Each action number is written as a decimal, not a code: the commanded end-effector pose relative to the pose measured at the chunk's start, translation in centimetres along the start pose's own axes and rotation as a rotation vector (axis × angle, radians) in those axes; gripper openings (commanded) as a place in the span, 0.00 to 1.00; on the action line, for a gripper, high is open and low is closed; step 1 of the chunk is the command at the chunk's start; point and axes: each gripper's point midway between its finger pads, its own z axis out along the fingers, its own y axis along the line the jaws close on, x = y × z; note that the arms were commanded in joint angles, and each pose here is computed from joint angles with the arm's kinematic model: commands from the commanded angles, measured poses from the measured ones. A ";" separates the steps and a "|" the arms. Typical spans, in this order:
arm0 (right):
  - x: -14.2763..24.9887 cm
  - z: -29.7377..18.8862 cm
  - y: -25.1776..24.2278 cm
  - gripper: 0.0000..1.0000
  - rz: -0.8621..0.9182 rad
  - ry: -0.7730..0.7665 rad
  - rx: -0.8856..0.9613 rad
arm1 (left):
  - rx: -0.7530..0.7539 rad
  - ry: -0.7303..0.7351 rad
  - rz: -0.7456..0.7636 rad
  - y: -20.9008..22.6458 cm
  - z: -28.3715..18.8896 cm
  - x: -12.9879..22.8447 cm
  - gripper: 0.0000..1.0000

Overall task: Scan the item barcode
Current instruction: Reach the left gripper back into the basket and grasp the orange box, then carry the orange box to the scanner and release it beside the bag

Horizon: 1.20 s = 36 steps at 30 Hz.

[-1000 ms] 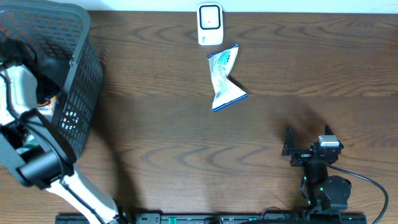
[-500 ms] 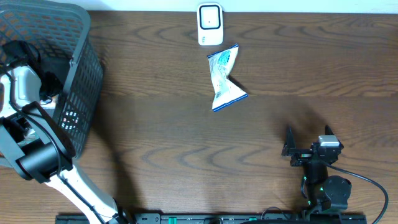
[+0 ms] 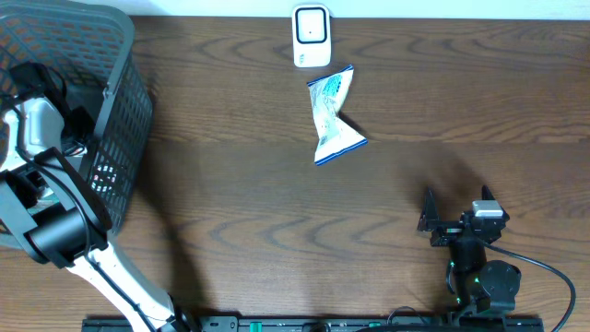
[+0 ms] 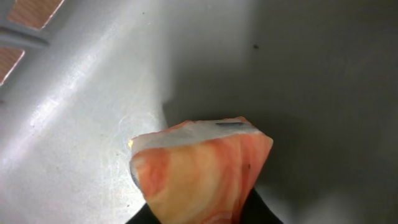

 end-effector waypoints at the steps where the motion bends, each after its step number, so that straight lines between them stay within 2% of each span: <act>1: 0.0 0.0 -0.2 0.99 -0.007 0.000 0.009 | 0.018 -0.035 -0.052 -0.1 -2.3 -0.5 0.09; 7: 0.0 0.0 -0.2 0.99 -0.007 0.000 0.010 | 0.054 -0.224 -0.160 0.4 -10.1 -3.5 0.08; 12: 0.0 0.0 -0.2 0.99 -0.007 0.000 0.009 | 0.132 -0.398 -0.341 0.9 -18.5 -4.9 0.08; 14: 0.0 0.0 -0.2 0.99 -0.007 0.000 0.009 | 0.257 -0.443 -0.352 -0.5 -22.0 -4.8 0.08; 20: 0.0 0.0 -0.2 0.99 -0.007 0.000 0.009 | 0.723 -0.509 -0.194 -7.9 -32.0 -3.1 0.08; 23: 0.0 0.0 -0.2 0.99 -0.007 0.000 0.009 | 0.810 -0.486 -0.155 -11.0 -33.7 -1.8 0.07; 29: 0.0 0.0 -0.2 0.99 -0.007 0.000 0.009 | 0.907 -0.407 0.044 -19.5 -34.9 2.4 0.08; 36: 0.0 0.0 -0.2 0.99 -0.007 0.000 0.009 | 0.809 -0.358 0.233 -27.8 -32.3 7.4 0.08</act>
